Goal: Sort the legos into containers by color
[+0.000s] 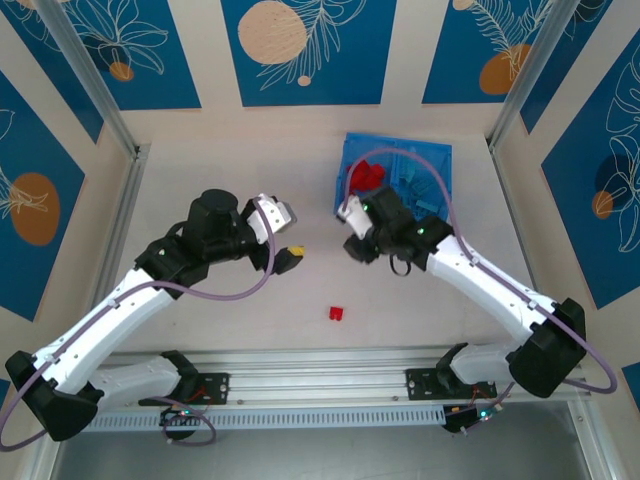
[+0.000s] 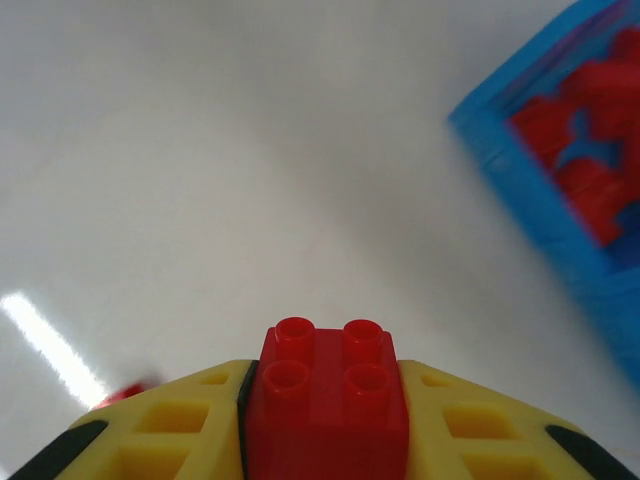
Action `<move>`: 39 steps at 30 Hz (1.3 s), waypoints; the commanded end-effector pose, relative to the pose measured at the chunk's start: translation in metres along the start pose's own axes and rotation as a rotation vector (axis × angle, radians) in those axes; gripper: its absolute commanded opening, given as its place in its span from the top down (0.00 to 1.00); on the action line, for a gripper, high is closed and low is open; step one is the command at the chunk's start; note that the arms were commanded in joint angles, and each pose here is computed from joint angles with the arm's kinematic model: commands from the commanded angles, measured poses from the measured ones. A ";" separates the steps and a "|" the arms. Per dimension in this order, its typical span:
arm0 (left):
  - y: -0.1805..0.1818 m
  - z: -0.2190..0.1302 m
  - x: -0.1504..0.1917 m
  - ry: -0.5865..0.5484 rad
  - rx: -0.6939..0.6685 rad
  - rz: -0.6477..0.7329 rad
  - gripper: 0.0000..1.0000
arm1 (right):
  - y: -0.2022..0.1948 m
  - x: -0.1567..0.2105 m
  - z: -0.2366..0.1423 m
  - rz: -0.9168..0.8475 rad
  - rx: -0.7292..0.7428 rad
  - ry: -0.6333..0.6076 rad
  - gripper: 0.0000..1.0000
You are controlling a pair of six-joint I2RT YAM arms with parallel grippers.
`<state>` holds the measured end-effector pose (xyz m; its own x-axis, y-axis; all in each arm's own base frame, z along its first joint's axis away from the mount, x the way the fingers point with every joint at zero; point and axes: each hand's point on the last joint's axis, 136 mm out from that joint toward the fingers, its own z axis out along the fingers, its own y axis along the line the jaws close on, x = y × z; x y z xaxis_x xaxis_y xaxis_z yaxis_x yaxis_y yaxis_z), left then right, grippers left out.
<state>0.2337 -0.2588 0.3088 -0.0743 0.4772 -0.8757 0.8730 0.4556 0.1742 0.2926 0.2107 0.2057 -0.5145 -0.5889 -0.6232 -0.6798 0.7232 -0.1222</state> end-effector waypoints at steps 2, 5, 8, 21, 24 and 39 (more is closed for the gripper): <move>-0.022 0.002 -0.001 -0.024 0.109 0.010 0.07 | -0.051 -0.041 0.026 -0.010 0.087 -0.068 0.66; -0.026 0.005 -0.003 -0.032 0.125 -0.014 0.06 | -0.093 -0.053 0.053 0.025 0.137 -0.059 0.66; -0.028 0.009 -0.002 -0.024 0.128 -0.053 0.05 | -0.128 -0.064 0.079 0.054 0.181 -0.036 0.66; -0.006 0.037 0.039 0.134 -0.060 -0.451 0.00 | -0.169 -0.090 0.143 0.113 0.157 0.064 0.41; -0.019 0.044 0.047 0.174 -0.029 -0.450 0.00 | -0.170 -0.100 0.121 0.115 0.157 0.032 0.41; -0.103 0.123 0.131 0.737 0.096 -0.757 0.17 | -0.064 0.004 -0.046 0.609 -0.051 -0.024 0.21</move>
<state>0.2108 -0.3205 0.1225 -0.8236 0.4504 -0.3447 0.5533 0.7716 -0.3139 0.3458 0.1516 0.2862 -0.6441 -0.1876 -0.7415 -0.4277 0.8921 0.1458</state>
